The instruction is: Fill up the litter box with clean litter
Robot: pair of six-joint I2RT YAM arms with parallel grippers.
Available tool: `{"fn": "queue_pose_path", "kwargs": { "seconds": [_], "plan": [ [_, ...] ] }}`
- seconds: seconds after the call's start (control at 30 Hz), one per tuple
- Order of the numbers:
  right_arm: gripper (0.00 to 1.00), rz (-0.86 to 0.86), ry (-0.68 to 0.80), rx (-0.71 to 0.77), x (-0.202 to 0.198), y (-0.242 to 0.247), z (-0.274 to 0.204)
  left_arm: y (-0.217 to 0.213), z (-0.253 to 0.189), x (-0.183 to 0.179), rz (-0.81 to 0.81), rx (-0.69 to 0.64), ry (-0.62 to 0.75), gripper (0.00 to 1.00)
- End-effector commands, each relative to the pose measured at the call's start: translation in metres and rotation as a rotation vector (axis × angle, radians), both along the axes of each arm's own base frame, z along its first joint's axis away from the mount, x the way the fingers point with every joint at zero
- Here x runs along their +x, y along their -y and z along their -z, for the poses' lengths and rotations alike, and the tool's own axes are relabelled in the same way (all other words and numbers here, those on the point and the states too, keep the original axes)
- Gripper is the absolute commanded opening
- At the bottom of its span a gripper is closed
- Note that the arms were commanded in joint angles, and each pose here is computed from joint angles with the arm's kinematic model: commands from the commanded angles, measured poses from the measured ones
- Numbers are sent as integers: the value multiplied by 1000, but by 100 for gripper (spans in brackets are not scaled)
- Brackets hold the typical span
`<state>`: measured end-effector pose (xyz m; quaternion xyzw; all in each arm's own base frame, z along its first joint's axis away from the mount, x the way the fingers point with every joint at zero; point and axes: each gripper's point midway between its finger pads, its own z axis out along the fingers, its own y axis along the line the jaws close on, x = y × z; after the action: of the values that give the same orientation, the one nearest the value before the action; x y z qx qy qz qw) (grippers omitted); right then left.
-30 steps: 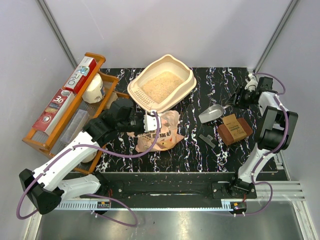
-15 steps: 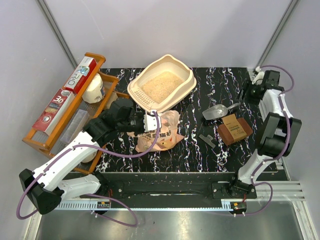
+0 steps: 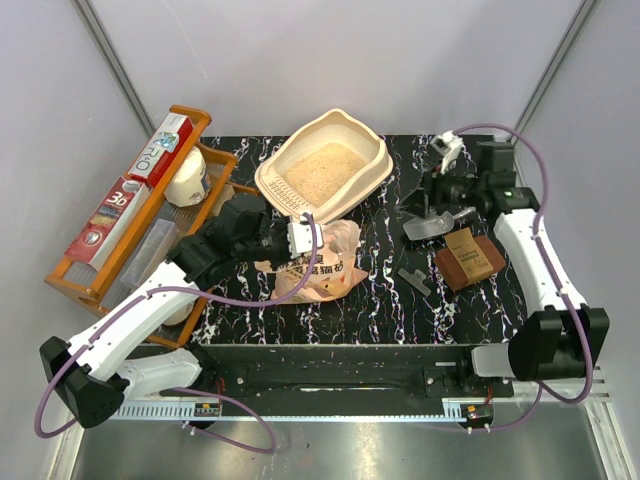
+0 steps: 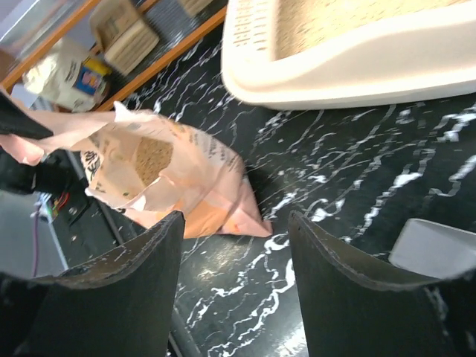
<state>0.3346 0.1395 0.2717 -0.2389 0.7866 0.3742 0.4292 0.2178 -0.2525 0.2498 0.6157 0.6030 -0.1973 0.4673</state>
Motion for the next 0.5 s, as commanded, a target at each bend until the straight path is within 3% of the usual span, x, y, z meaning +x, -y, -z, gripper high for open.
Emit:
{"fn": "queue_pose_path", "kwargs": {
  "seconds": [0.0, 0.2, 0.47],
  "plan": [
    [63, -106, -96, 38, -10, -39, 16, 13, -43, 14, -40, -144, 40, 0],
    [63, -160, -118, 27, -9, -82, 13, 12, -63, 21, -83, -219, 36, 0],
    [64, -154, -162, -114, -21, -112, 38, 11, -59, 8, -50, -234, 13, 0]
  ]
}}
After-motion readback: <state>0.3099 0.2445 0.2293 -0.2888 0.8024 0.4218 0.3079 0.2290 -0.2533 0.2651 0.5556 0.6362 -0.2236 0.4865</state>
